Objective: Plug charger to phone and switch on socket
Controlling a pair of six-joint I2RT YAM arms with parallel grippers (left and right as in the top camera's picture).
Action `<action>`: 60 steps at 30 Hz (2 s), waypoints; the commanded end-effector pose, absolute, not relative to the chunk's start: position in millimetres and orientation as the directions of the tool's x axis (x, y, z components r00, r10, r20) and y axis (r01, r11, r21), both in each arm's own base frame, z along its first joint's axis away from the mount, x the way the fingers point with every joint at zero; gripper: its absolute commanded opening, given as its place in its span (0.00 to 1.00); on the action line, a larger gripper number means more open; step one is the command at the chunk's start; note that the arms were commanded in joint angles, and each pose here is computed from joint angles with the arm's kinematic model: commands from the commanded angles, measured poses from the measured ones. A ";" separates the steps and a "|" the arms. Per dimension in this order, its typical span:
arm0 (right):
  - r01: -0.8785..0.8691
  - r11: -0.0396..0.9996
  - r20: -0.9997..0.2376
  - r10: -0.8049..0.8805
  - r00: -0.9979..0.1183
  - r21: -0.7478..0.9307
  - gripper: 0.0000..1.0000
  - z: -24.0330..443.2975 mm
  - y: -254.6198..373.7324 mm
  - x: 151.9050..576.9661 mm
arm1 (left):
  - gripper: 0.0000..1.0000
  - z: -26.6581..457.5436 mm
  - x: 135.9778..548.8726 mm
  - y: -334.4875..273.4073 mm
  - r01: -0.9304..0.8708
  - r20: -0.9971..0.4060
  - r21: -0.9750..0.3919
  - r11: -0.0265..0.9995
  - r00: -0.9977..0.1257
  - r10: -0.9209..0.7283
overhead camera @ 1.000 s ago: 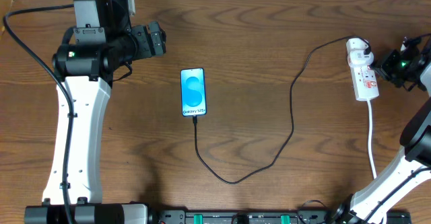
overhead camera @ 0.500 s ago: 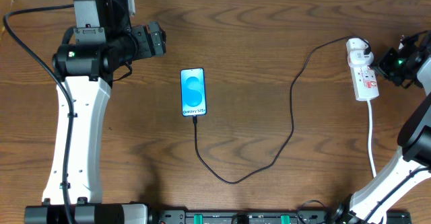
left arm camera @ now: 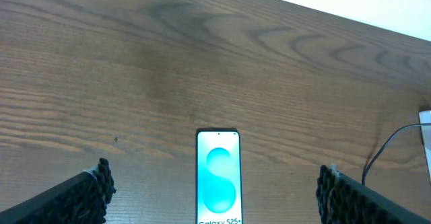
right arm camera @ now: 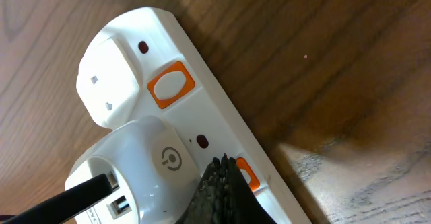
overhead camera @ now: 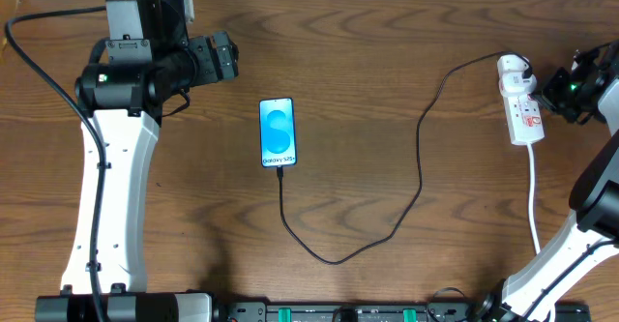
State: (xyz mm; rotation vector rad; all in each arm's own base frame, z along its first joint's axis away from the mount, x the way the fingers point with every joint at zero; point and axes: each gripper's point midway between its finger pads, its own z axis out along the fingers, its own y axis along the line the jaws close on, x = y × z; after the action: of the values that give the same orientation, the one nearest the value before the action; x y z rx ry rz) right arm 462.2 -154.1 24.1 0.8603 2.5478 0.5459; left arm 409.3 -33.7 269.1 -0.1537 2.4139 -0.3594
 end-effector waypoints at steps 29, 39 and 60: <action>0.474 0.710 -0.217 0.647 -0.731 0.521 0.01 89.3 -135.5 430.8 | 0.97 275.4 409.5 -29.5 -0.023 -0.630 -0.286 0.958 -0.748 -0.206; 0.248 0.861 -0.477 0.462 -0.748 0.444 0.01 212.8 -102.2 395.8 | 0.97 275.4 409.5 -29.5 -0.022 -0.630 -0.287 0.958 -0.748 -0.206; -0.058 0.952 -0.699 0.179 -0.693 0.301 0.99 324.1 -9.9 305.3 | 0.97 275.4 409.5 -29.5 -0.022 -0.630 -0.287 0.958 -0.748 -0.206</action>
State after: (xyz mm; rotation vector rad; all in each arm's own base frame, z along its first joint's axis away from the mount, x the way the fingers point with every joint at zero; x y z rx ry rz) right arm 312.5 -13.3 317.3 0.0865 2.3175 0.3828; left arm 409.4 -33.4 269.1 -0.1539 2.4136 -0.3562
